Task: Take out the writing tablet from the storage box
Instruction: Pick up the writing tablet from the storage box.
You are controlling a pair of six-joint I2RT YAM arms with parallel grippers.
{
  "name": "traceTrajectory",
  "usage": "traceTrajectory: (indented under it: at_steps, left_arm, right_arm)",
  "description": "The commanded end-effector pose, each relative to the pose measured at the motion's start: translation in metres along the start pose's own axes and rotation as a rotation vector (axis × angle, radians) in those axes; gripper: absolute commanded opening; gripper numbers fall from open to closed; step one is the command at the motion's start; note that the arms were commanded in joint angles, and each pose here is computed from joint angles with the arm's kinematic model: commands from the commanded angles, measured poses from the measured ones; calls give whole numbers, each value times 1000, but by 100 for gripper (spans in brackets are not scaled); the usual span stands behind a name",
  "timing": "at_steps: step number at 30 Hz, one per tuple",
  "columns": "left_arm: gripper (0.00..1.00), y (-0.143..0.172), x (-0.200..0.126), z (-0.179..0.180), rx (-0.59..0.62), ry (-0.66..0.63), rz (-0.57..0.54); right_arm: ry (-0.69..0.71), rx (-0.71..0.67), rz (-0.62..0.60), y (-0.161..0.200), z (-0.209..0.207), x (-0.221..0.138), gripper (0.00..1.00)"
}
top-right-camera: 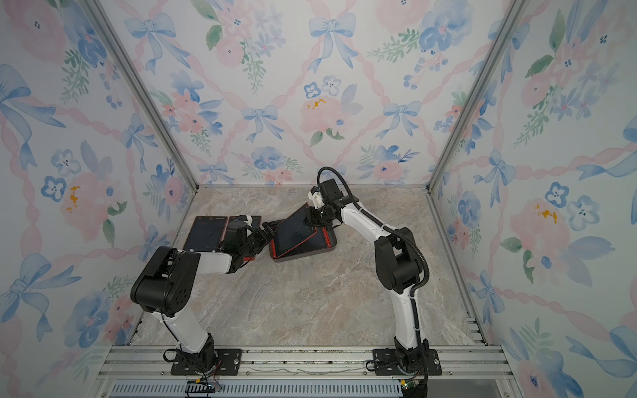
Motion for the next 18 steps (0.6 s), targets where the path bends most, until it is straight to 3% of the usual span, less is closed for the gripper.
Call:
traceTrajectory:
  at_steps: [1, 7, 18]
  left_arm:
    - [98, -6, -8, -7, 13, 28, -17]
    - [98, -8, -9, -6, 12, 29, -22]
    - [98, -11, -13, -6, 12, 27, -36]
  right_arm:
    - [47, 2, 5, 4, -9, -1, 14]
    - [53, 5, -5, 4, -10, -3, 0]
    - [65, 13, -36, 2, -11, -9, 0]
Point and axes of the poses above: each gripper's point midway between its finger pads, its own x axis out along the fingers, its own z axis along the line the jaws close on, y = z × x, the point moved 8 cm from there along -x, back along the fingers, and after that the axes turned 8 degrees about x, right-handed, at the moved point
